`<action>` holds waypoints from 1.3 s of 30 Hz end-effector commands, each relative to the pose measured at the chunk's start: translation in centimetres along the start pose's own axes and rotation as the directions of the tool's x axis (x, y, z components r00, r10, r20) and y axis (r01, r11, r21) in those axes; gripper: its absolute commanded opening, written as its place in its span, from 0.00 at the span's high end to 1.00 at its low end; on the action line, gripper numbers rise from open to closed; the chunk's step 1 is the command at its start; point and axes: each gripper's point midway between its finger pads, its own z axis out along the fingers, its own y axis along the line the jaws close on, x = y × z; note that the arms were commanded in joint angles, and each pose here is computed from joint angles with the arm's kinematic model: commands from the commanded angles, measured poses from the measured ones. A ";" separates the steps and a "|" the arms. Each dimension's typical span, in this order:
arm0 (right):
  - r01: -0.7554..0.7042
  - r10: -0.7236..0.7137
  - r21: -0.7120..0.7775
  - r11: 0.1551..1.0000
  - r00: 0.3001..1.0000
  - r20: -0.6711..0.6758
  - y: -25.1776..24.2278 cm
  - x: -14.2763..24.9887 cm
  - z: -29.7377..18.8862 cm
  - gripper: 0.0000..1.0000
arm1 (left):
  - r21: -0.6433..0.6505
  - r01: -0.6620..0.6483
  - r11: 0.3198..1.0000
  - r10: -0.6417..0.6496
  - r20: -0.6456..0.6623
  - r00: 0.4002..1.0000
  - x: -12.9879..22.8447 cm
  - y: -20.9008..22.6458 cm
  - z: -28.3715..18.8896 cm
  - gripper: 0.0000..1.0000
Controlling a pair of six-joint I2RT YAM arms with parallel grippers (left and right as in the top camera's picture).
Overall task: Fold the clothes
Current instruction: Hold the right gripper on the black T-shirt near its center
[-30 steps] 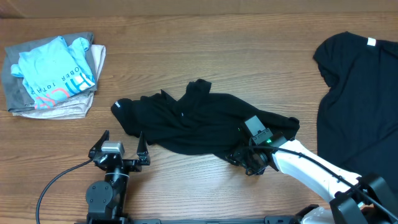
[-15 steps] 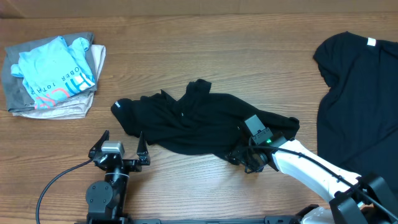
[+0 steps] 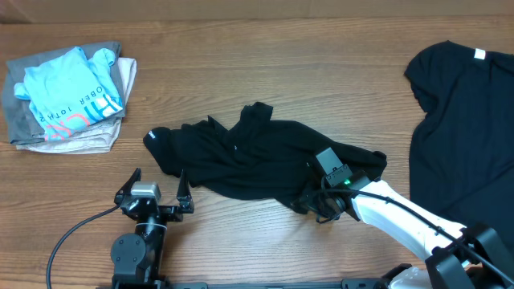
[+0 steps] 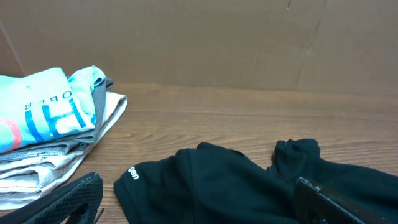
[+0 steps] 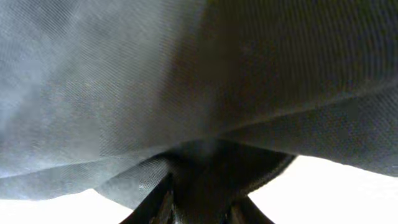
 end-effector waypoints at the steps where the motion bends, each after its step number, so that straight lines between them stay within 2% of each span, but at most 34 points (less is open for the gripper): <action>1: -0.006 0.007 0.020 1.000 0.998 -0.061 -0.8 1.2 0.2 0.74 | 0.009 -0.023 1.000 0.023 0.006 1.000 0.0 -0.2 0.0 0.00; 14: -0.007 0.007 -0.004 1.000 0.995 -0.095 -0.3 1.8 0.1 0.74 | 0.009 -0.023 1.000 0.023 0.006 1.000 0.0 -0.2 0.0 0.00; 24: 0.012 -0.023 -0.067 0.998 0.984 -0.175 0.7 3.1 -0.1 0.73 | 0.008 -0.023 1.000 0.023 0.006 1.000 0.0 -0.2 0.0 0.00; 39: -0.008 0.005 -0.015 1.000 0.984 -0.176 -0.2 3.6 0.0 0.62 | 0.009 -0.023 1.000 0.023 0.006 1.000 0.0 -0.2 0.0 0.00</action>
